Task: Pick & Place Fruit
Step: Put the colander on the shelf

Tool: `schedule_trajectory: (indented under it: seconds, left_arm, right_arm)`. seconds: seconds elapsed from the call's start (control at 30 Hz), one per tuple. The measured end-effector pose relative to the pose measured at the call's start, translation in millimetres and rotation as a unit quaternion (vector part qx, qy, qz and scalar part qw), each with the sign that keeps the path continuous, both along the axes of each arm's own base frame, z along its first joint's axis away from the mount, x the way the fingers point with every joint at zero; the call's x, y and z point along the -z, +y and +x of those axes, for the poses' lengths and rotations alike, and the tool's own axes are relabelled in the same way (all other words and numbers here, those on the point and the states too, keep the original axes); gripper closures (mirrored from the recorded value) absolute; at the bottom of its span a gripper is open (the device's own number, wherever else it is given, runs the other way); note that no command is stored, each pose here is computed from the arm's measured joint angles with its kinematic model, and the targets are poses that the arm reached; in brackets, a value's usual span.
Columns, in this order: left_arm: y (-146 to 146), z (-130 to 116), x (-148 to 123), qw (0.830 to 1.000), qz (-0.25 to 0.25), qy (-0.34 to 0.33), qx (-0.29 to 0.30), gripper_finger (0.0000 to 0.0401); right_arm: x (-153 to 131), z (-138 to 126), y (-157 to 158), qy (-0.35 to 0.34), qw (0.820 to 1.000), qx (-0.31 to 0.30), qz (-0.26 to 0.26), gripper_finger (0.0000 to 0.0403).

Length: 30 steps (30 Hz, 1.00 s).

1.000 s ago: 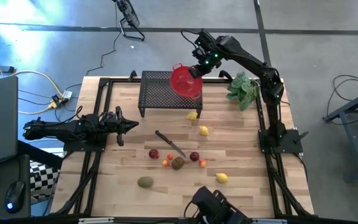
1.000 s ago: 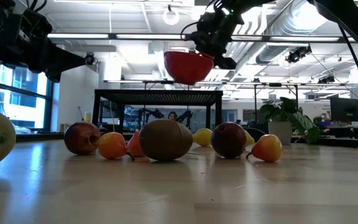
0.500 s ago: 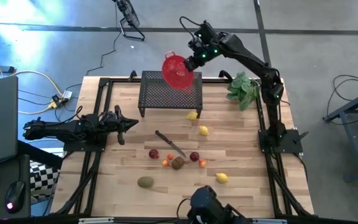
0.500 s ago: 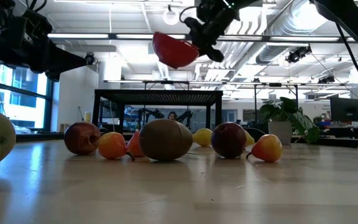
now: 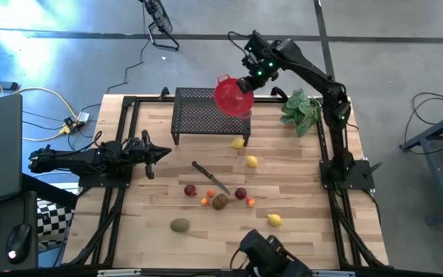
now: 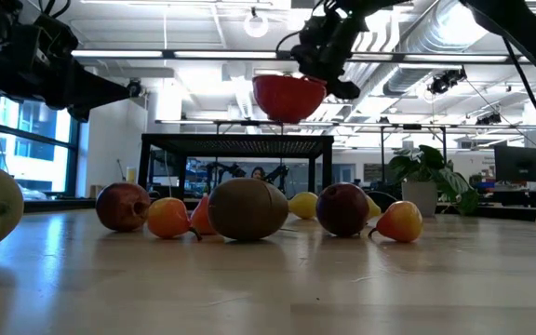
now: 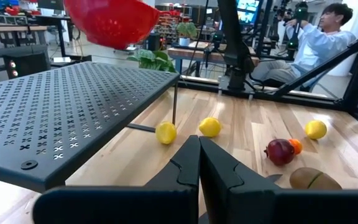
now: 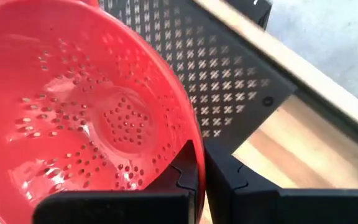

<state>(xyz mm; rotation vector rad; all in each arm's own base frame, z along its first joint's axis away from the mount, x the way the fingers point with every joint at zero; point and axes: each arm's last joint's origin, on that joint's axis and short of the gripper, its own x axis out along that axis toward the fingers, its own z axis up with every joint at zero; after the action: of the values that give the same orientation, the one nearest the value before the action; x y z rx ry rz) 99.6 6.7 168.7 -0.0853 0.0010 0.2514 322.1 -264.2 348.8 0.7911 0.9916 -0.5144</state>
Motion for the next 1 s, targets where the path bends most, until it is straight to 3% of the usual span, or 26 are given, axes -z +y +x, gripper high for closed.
schedule_trajectory:
  seconds: [0.2, 0.83, 1.0]
  left_arm:
    - [0.0, 0.0, 0.0, 1.0, 0.0, 0.0, 0.0, 0.0401]
    - [0.0, 0.0, 0.1, 1.0, 0.002, 0.001, 0.0, 0.0401]
    - [0.0, 0.0, 0.1, 1.0, 0.002, 0.001, 0.0, 0.0401]
  right_arm:
    - [29.0, 20.5, 1.0, 0.029, 0.999, -0.033, 0.019, 0.0399]
    - [29.1, 16.6, 1.0, 0.056, 0.998, -0.017, 0.011, 0.0399]
    - [28.4, 18.6, -1.4, 0.051, 0.999, -0.012, -0.008, 0.0376]
